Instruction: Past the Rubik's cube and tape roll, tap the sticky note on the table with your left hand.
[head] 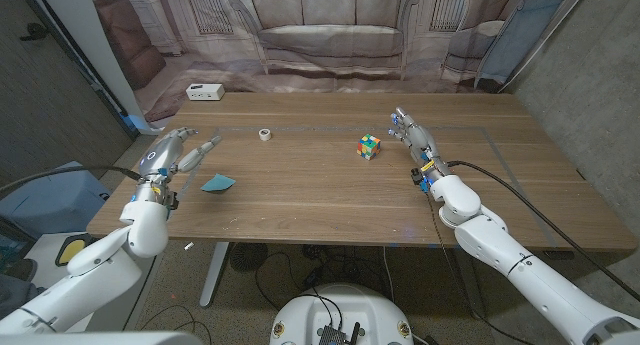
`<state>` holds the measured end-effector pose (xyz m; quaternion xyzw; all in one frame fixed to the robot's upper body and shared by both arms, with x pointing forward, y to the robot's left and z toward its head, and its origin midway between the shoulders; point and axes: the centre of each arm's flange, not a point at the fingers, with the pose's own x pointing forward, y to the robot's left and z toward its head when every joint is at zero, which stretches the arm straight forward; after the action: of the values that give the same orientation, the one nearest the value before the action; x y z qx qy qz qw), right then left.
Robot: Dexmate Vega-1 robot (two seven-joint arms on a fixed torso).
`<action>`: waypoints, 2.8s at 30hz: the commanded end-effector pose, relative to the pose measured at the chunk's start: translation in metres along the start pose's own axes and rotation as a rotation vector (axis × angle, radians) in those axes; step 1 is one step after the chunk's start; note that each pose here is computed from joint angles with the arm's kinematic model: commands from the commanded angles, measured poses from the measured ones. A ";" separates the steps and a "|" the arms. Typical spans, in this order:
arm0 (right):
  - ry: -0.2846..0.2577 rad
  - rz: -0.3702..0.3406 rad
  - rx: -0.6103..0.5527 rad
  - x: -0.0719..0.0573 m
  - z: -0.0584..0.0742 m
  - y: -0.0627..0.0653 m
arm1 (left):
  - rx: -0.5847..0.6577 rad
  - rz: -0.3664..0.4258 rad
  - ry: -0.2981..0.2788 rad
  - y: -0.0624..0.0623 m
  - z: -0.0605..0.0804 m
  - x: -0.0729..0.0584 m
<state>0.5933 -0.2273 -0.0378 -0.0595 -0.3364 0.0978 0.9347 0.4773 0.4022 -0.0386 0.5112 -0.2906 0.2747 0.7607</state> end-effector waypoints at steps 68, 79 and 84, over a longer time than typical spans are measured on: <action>-0.003 -0.041 0.003 -0.015 0.002 -0.001 | 0.392 -0.369 0.040 -0.051 0.019 0.027; -0.002 -0.038 0.002 -0.011 0.001 -0.002 | 0.390 -0.390 0.055 -0.060 0.019 0.026; -0.005 -0.037 -0.004 -0.011 0.002 -0.003 | 0.406 -0.392 0.040 -0.066 0.019 0.023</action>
<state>0.5828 -0.2321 -0.0442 -0.0517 -0.3389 0.0795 0.9360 0.5321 0.3695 -0.0482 0.6875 -0.1141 0.1904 0.6914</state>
